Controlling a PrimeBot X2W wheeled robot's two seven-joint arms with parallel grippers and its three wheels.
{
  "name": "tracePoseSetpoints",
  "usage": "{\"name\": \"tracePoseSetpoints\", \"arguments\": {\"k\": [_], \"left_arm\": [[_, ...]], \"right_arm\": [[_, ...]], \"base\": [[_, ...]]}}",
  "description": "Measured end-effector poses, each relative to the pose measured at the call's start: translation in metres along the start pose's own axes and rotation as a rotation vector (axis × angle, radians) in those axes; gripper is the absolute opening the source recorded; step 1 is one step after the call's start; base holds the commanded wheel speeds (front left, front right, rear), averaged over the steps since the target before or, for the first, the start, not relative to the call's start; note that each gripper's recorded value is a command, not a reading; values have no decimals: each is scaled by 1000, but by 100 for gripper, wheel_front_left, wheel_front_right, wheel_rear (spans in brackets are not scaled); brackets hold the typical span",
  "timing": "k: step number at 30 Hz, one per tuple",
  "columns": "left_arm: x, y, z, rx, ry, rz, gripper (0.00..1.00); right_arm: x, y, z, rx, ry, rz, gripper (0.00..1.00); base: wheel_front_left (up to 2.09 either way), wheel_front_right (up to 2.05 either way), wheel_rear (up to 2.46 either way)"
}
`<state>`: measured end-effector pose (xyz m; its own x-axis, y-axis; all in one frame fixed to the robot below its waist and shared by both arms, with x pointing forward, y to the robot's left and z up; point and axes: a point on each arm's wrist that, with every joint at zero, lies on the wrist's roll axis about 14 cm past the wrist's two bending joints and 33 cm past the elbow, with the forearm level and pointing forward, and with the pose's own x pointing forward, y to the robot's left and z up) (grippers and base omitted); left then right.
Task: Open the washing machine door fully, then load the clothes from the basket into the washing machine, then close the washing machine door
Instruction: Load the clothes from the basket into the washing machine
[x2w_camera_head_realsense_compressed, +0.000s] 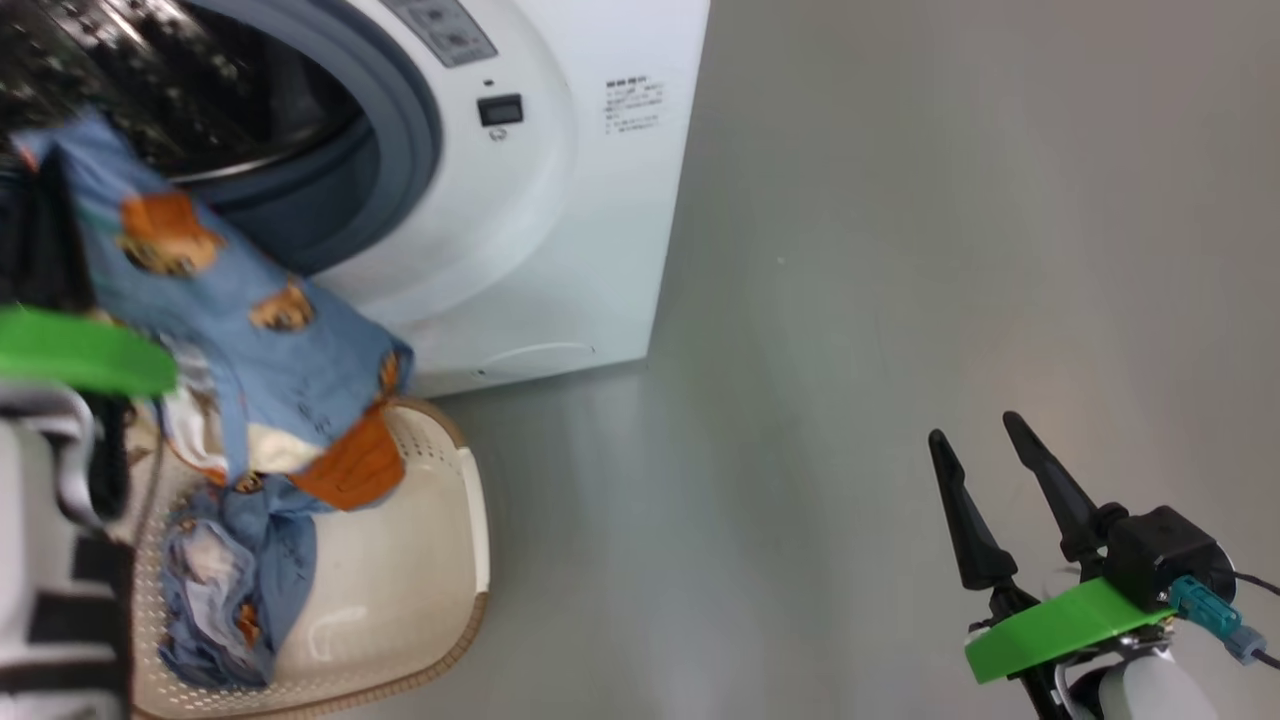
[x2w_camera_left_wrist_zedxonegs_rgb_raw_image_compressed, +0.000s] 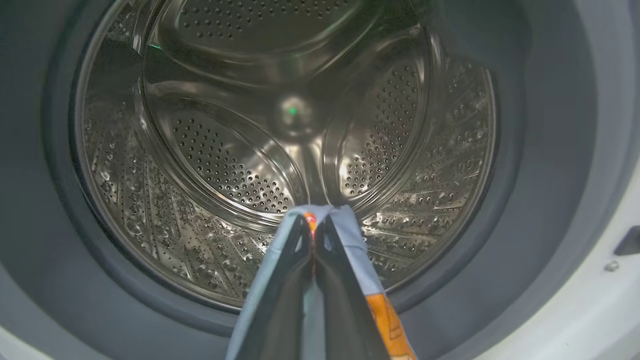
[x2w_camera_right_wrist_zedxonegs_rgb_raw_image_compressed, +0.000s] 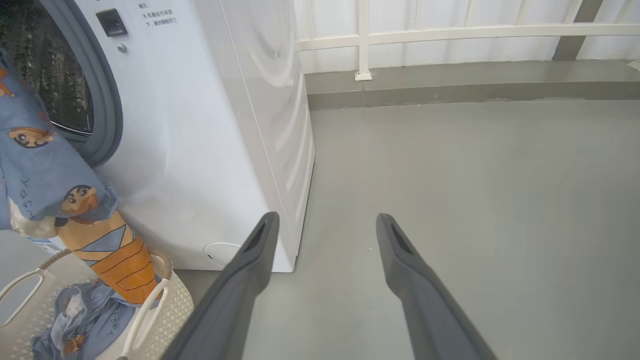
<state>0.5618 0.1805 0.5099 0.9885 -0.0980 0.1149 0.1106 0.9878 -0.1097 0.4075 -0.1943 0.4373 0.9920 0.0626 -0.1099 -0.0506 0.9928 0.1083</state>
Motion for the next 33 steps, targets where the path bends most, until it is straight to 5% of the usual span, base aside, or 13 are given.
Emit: {"name": "tracePoseSetpoints", "arguments": {"k": [17,33], "left_arm": [[99,-3,-69,-50,130,-15,0],[148,4,-123,27,144,-27,0]], "right_arm": [[22,-20,-49,0,116,-60,100],[45,-17,-112,6,240,-45,100]], "base": [[0,0,0],[0,0,0]]}}
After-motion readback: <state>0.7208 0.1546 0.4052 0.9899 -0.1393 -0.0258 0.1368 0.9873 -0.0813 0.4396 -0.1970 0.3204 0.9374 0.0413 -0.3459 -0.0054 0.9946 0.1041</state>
